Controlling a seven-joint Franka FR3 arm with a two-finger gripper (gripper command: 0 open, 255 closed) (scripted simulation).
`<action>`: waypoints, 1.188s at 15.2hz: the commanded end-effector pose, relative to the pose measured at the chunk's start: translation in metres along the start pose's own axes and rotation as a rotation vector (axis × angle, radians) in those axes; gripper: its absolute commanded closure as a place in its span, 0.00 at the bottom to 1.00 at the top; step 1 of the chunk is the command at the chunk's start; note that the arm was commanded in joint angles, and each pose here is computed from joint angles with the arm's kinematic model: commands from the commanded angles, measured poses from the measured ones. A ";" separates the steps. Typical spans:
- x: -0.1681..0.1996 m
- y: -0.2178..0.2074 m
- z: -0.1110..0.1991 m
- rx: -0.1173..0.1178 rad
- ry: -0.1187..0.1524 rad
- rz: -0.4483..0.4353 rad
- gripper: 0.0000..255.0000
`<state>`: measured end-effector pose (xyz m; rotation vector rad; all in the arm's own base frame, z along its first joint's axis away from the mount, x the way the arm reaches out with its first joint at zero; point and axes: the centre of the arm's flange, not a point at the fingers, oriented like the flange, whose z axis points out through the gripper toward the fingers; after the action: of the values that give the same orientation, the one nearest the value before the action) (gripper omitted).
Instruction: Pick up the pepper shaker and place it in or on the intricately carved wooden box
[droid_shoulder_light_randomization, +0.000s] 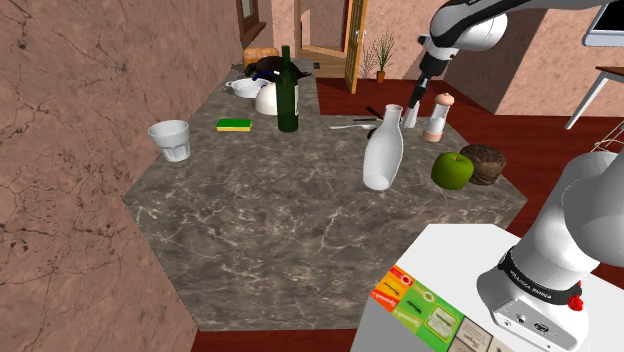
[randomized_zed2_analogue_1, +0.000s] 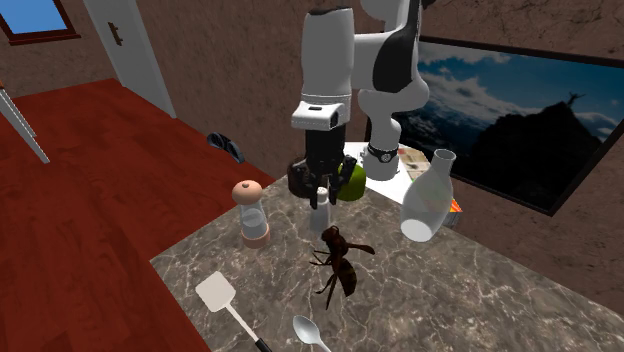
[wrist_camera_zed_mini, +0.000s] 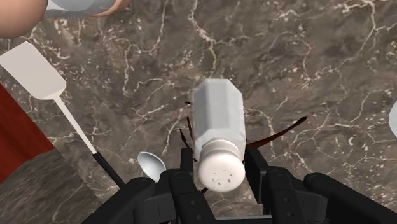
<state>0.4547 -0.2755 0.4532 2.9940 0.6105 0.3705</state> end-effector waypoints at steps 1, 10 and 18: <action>0.002 0.002 -0.010 0.000 0.000 0.000 1.00; 0.013 0.007 -0.057 0.000 0.000 0.000 1.00; -0.030 -0.005 -0.095 0.000 0.000 0.000 1.00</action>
<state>0.4159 -0.2812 0.5373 2.9952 0.6091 0.3703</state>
